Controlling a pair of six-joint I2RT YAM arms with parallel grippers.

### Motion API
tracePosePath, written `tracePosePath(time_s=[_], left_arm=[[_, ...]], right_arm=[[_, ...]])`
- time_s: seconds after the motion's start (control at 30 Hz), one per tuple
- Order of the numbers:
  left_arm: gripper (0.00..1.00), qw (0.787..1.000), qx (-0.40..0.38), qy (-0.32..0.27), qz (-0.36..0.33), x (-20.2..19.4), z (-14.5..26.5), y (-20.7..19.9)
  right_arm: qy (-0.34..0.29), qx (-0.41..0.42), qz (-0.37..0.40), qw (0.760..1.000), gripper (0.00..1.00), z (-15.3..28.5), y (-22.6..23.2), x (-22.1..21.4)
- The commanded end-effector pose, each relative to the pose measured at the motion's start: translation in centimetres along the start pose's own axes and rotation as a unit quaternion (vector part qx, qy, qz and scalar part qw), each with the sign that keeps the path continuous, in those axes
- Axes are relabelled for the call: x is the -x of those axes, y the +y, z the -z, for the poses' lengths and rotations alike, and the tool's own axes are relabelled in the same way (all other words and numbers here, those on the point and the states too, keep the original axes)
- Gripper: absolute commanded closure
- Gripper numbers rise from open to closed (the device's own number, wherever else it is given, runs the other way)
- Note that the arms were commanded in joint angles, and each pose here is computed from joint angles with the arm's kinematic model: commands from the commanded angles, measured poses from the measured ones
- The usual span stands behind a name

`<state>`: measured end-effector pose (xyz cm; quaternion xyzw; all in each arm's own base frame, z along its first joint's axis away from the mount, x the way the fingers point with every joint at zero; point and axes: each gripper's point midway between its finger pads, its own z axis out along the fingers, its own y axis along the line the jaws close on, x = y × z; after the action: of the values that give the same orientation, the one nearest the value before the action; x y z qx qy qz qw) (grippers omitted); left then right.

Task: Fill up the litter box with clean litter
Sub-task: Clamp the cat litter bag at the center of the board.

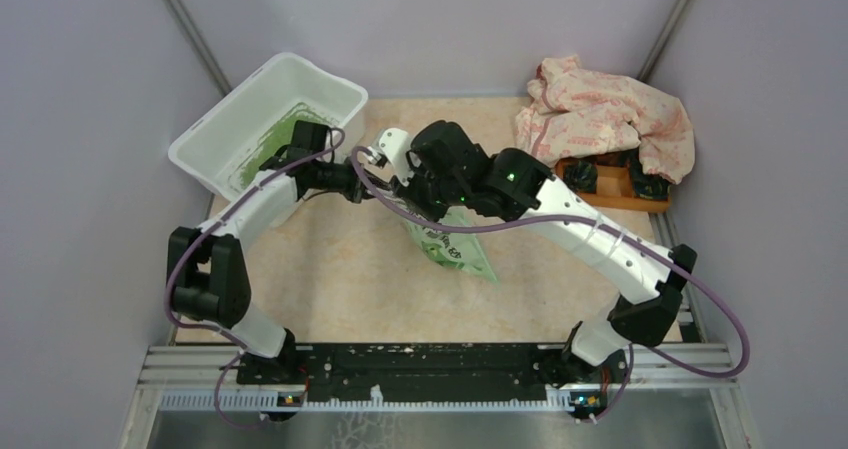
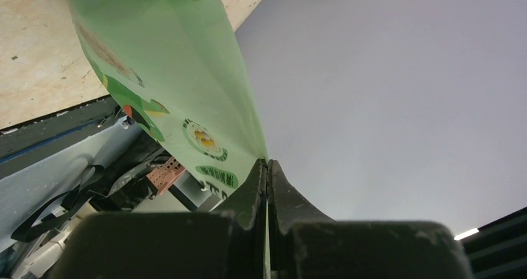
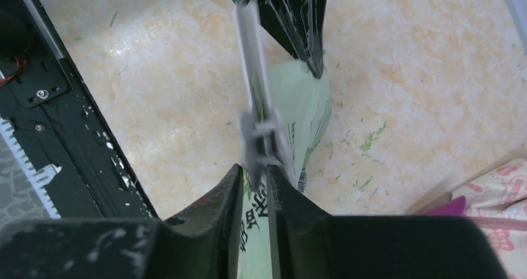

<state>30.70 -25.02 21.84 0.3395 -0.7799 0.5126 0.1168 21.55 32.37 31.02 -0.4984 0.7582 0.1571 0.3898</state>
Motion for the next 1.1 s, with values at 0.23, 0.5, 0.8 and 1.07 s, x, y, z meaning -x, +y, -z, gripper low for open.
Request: tracePosePath(time_s=[0.23,0.5,0.8,1.07], left_arm=[[1.00,0.999,-0.038,-0.010,-0.038,-1.5,2.1,-2.3],[1.00,0.999,-0.036,-0.012,-0.036,-1.5,2.1,-2.1],[1.00,0.999,-0.033,-0.009,-0.029,-1.0,1.7,-2.0],[1.00,0.999,-0.031,-0.008,-0.018,-0.6,1.4,-2.0]], right_arm=[[-0.055,-0.008,-0.024,0.998,0.68,0.7,-1.4,1.1],[-0.077,-0.011,0.001,0.997,0.62,0.7,-1.8,2.6],[-0.109,-0.032,0.017,0.993,0.62,2.8,-2.5,3.8],[-0.134,-0.043,0.024,0.990,0.62,4.0,-2.9,4.6]])
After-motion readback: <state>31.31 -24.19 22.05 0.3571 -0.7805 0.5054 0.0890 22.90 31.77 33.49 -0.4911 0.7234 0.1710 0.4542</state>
